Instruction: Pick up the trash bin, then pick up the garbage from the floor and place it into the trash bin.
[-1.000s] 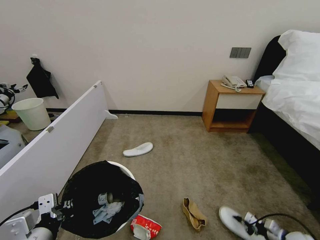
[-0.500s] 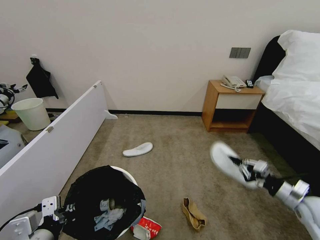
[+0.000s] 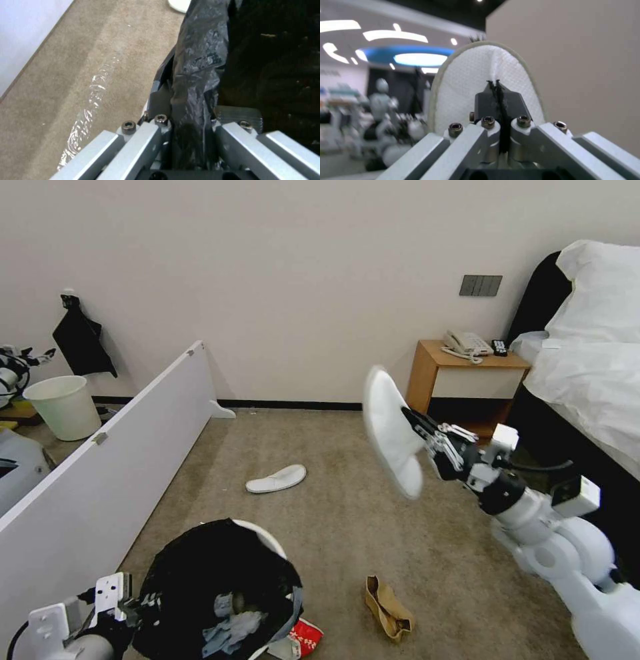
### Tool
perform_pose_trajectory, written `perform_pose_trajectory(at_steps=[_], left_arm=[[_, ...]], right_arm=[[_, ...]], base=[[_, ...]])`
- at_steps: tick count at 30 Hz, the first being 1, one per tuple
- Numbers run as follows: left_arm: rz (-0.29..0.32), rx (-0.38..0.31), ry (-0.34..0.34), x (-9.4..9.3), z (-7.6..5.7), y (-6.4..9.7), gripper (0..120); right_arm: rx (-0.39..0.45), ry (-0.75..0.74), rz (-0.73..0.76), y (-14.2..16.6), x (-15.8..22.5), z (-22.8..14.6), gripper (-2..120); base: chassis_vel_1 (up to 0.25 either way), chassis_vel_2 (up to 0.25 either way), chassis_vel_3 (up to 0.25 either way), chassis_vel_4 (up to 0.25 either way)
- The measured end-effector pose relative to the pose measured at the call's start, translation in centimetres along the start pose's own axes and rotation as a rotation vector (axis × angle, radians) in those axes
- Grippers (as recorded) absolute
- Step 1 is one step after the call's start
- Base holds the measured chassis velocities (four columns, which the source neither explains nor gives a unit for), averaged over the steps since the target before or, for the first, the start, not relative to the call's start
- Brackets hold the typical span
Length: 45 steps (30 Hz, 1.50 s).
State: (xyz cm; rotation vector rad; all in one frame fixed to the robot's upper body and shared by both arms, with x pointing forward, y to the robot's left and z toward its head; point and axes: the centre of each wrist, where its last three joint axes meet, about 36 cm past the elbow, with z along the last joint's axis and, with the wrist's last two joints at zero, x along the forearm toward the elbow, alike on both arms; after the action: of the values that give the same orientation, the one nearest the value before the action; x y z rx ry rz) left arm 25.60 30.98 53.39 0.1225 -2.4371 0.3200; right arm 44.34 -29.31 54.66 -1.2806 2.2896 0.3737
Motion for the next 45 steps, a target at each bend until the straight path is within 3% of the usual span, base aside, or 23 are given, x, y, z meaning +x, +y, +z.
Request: perform_pose_trajectory(at_steps=[1, 3, 6, 8, 16, 21, 29, 45], left_arm=[[0.000, 0.000, 0.000, 0.0, 0.0, 0.0, 3], [0.005, -0.009, 0.009, -0.3, -1.2, 0.4, 3], [0.008, -0.009, 0.007, -0.4, -1.7, 0.6, 3], [0.011, -0.017, -0.003, -0.8, -2.4, 0.9, 3], [0.001, -0.039, -0.038, -1.7, -3.3, 1.8, 3], [-0.004, -0.051, -0.058, -2.0, -3.4, 2.3, 3], [-0.006, -0.050, -0.073, -2.1, -3.8, 2.6, 3], [0.001, -0.042, -0.078, -1.9, -3.7, 2.6, 3]], right_arm=[[0.000, 0.000, 0.000, 0.0, 0.0, 0.0, 0], [-0.100, -0.067, -0.034, 0.1, -2.8, 1.7, 0], [-0.140, -0.089, -0.052, 0.2, -4.1, 2.4, 0], [-0.213, -0.128, -0.101, 0.5, -6.8, 3.6, 0], [-0.351, -0.160, -0.213, 1.7, -11.8, 7.4, 0], [-0.472, -0.173, -0.307, 5.4, -16.8, 11.7, 0], [-0.522, -0.118, -0.366, 8.5, -20.0, 16.1, 0], [-0.539, -0.009, -0.385, 10.7, -19.3, 20.3, 0]], base=[[0.000, 0.000, 0.000, 0.000], [0.000, 0.000, 0.000, 0.000], [0.000, 0.000, 0.000, 0.000], [0.000, 0.000, 0.000, 0.000], [0.000, 0.000, 0.000, 0.000], [0.000, 0.000, 0.000, 0.000], [0.000, 0.000, 0.000, 0.000], [0.000, 0.000, 0.000, 0.000]])
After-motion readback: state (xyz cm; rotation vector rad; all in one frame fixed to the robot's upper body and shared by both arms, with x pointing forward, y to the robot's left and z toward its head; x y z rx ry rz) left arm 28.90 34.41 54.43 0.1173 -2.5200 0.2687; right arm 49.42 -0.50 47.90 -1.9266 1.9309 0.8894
